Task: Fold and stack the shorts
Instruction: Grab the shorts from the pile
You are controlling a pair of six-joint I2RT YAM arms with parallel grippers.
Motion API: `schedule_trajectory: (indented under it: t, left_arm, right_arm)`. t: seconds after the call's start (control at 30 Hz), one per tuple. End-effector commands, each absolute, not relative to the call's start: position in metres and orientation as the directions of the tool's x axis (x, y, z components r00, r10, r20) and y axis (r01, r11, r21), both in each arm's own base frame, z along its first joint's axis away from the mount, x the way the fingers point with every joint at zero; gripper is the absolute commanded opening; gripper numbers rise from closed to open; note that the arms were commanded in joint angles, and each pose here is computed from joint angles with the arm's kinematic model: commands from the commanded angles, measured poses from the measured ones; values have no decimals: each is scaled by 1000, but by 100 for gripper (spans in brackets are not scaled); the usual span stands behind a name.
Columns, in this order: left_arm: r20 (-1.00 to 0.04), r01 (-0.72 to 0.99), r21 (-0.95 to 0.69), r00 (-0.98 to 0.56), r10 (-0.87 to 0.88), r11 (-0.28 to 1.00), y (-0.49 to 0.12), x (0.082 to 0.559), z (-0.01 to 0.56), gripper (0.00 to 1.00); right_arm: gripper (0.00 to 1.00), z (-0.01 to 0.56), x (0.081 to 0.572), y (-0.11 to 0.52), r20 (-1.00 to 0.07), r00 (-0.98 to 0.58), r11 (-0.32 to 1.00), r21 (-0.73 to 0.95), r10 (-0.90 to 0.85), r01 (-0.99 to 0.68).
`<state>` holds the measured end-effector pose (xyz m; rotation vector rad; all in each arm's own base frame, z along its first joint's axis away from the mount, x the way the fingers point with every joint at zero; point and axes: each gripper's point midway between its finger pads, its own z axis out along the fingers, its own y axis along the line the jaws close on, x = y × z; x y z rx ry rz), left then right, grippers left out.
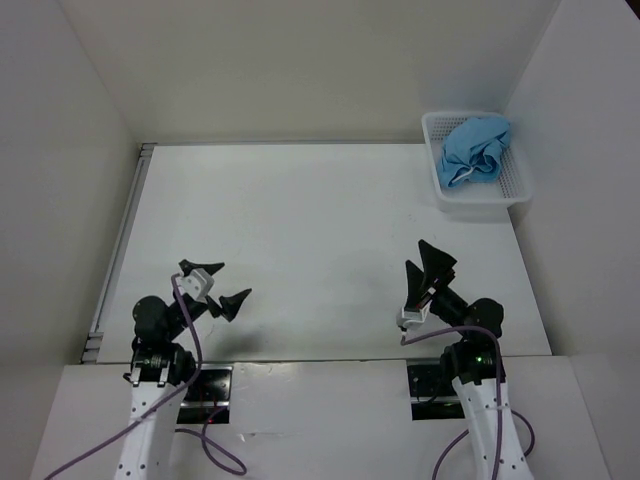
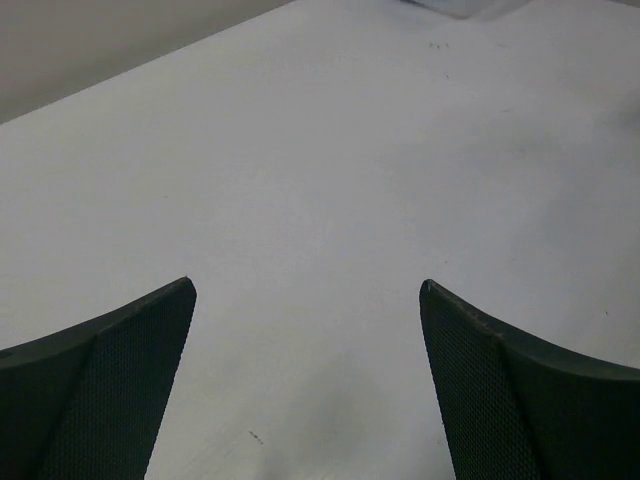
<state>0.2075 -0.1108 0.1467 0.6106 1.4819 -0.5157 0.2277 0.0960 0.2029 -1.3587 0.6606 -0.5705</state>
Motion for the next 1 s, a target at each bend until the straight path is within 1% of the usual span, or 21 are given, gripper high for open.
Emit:
schedule_trajectory:
  t: [0.0, 0.03, 0.07, 0.13, 0.17, 0.2, 0.23, 0.27, 0.3, 0.33, 0.37, 0.4, 0.43, 0.47, 0.5, 0.53, 0.6, 0.63, 0.73, 0.93, 0.97]
  left_arm:
    - [-988, 528, 129, 139, 65, 839, -90, 244, 207, 99]
    - [-990, 510, 120, 125, 65, 852, -88, 252, 236, 99]
    - [-996, 478, 89, 67, 65, 874, -83, 267, 244, 99]
    - [-968, 457, -42, -240, 77, 889, -82, 305, 211, 99]
    - [-979, 420, -2, -184, 83, 907, -81, 334, 271, 99]
    - [-939, 398, -44, -330, 98, 916, -83, 368, 240, 99]
    - [-913, 375, -52, -393, 108, 926, -82, 381, 237, 99]
    - [-903, 351, -47, -415, 110, 935, -79, 398, 241, 99]
    - [-895, 362, -52, -431, 118, 931, -86, 419, 247, 99]
    - [-895, 375, -52, -428, 124, 926, -93, 427, 249, 99]
    - [-895, 374, -45, -428, 129, 926, -97, 433, 249, 99]
    - [-890, 341, -11, -432, 146, 940, -101, 446, 242, 99]
    - [-903, 352, -5, -403, 147, 936, -108, 456, 256, 99]
    - [-873, 385, -32, -459, 162, 922, -118, 458, 238, 99]
    - [-870, 407, -41, -464, 168, 913, -127, 461, 238, 99]
    - [-872, 407, -40, -460, 167, 913, -128, 466, 240, 99]
    - [-863, 416, -44, -473, 175, 908, -135, 475, 234, 99]
    - [-857, 434, -53, -481, 182, 899, -143, 475, 231, 99]
    - [-837, 439, -67, -514, 189, 896, -146, 484, 223, 99]
    - [-812, 480, -98, -546, 209, 872, -164, 482, 212, 99]
    - [-812, 480, -98, -546, 209, 872, -164, 482, 212, 99]
  right_arm:
    - [98, 283, 220, 97, 129, 685, 69, -965, -717, 253]
    - [98, 292, 226, 95, 105, 681, 74, -971, -724, 229]
    - [98, 307, 250, 94, -25, 680, 142, -983, -733, 116]
    - [98, 328, 288, 85, -186, 625, 237, -972, -758, -2]
    - [98, 347, 337, 78, -407, 517, 401, -907, -753, -130]
    - [98, 351, 365, 71, -529, 425, 503, -845, -734, -182]
    - [98, 351, 392, 61, -651, 305, 616, -758, -695, -214]
    - [98, 409, 418, 50, -733, 277, 733, -669, -622, -124]
    - [100, 360, 474, 19, -880, 35, 877, -475, -474, -72]
    - [100, 338, 494, 3, -912, -97, 917, -395, -400, -59]
    - [100, 386, 516, -10, -946, -59, 948, -318, -318, -1]
    - [100, 371, 534, -41, -963, -131, 970, -241, -234, 43]
    - [100, 346, 564, -47, -974, -214, 996, -79, -68, 44]
    - [100, 334, 575, -67, -969, -247, 997, -9, 10, 76]
    - [100, 295, 595, -71, -943, -306, 989, 101, 129, 105]
    - [97, 297, 601, -77, -943, -291, 983, 131, 164, 131]
    - [97, 280, 612, -89, -936, -287, 968, 147, 203, 204]
    - [97, 259, 621, -99, -923, -292, 945, 169, 251, 280]
    - [97, 209, 628, -113, -880, -336, 905, 204, 337, 373]
    - [96, 137, 615, -106, -797, -461, 892, 203, 390, 405]
    - [93, 121, 611, -103, -771, -488, 888, 211, 408, 410]
